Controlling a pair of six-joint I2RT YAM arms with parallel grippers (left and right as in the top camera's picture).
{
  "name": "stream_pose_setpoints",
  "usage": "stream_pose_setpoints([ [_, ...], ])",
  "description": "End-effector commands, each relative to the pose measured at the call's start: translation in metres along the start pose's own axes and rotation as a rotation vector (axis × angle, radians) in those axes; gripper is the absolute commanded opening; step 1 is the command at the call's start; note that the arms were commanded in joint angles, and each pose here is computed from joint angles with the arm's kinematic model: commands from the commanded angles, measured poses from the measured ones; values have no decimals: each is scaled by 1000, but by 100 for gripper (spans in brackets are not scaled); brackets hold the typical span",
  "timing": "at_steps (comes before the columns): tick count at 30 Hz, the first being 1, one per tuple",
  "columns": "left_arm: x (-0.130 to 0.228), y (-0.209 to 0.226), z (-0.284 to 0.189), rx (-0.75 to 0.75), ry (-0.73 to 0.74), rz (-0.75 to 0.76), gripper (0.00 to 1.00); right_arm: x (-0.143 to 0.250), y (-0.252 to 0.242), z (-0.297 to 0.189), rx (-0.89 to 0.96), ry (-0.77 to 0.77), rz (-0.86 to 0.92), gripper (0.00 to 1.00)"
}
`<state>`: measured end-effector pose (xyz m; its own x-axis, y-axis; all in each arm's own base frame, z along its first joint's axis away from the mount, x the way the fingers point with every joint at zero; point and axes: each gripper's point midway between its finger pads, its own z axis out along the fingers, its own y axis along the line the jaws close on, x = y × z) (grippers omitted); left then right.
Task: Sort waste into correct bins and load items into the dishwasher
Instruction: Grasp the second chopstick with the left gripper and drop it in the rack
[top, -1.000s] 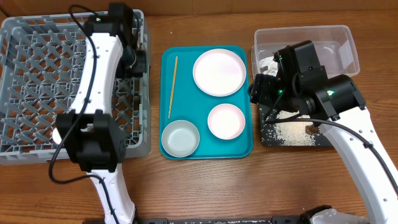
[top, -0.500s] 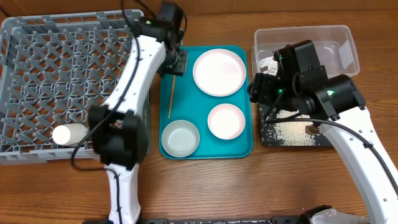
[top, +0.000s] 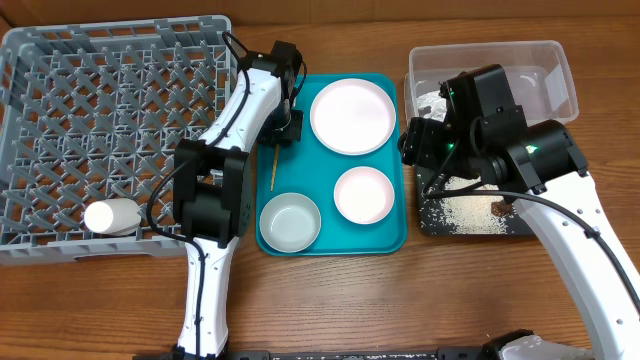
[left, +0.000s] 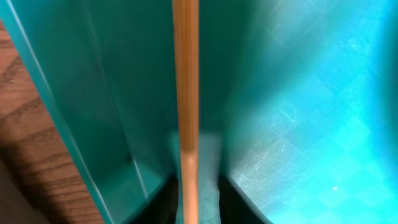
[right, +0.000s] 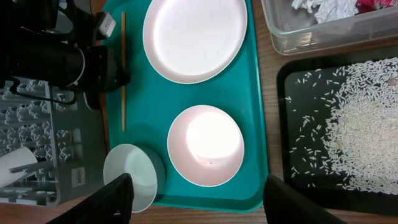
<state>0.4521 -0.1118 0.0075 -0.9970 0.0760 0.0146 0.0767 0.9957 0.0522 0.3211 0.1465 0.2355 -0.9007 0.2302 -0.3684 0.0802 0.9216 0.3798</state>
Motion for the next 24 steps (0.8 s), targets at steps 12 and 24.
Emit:
stream_pose_setpoints([
  [12, -1, 20, -128, 26, -201, -74, 7, -4, 1, -3, -4, -15, 3, 68],
  [24, 22, 94, -174, -173, -272, -178, 9, -3, 0, -3, -1, -11, 4, 68],
])
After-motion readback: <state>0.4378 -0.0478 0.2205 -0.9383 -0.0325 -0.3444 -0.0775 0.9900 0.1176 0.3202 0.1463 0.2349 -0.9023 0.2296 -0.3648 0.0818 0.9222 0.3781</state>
